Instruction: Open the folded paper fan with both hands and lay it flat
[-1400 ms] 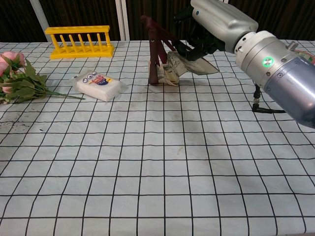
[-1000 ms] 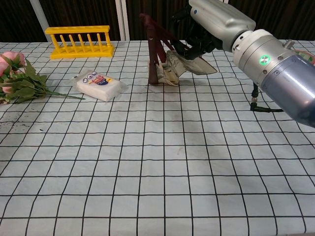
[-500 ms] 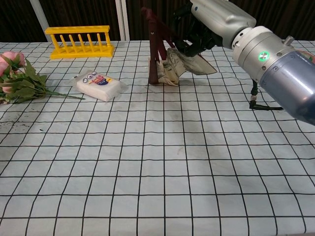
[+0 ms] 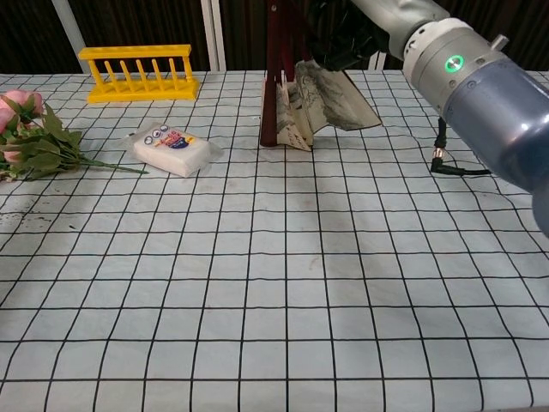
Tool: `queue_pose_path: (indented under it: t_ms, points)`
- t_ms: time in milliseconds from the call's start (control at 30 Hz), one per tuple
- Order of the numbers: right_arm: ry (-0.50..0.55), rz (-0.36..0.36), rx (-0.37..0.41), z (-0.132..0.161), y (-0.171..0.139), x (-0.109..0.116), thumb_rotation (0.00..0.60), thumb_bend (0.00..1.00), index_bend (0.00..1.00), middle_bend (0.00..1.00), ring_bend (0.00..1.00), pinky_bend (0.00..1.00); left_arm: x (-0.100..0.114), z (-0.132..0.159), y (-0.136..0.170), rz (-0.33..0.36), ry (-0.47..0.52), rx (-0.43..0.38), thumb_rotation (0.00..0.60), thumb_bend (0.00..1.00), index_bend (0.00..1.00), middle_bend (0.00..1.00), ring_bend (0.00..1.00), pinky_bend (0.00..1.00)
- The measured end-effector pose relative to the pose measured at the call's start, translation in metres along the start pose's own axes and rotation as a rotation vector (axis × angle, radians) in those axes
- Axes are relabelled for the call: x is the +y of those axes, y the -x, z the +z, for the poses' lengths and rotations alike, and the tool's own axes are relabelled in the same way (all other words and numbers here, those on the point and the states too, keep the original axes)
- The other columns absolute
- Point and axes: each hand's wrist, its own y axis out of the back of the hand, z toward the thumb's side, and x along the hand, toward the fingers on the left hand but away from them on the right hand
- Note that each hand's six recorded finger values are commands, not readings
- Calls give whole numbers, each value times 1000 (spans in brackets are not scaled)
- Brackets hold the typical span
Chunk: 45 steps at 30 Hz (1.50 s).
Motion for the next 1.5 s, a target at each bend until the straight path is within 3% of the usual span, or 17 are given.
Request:
queue_pose_path:
  t_ms: [167, 600, 1100, 1500]
  points:
    - [69, -33, -61, 4, 19, 14, 600, 604, 900, 983, 1000, 960, 2, 23, -21, -1, 11, -51, 600, 0, 58, 0, 0, 0]
    - [103, -66, -46, 30, 44, 37, 600, 608, 900, 984, 1000, 960, -14, 104, -73, -17, 29, -202, 600, 37, 71, 0, 0, 0]
    - [160, -49, -41, 57, 46, 43, 600, 609, 900, 984, 1000, 960, -19, 192, -124, 5, 156, -298, 600, 157, 324, 89, 0, 30]
    - [175, -46, -35, 67, 45, 50, 600, 610, 900, 983, 1000, 960, -24, 251, -156, -13, 228, -320, 600, 228, 335, 98, 0, 31]
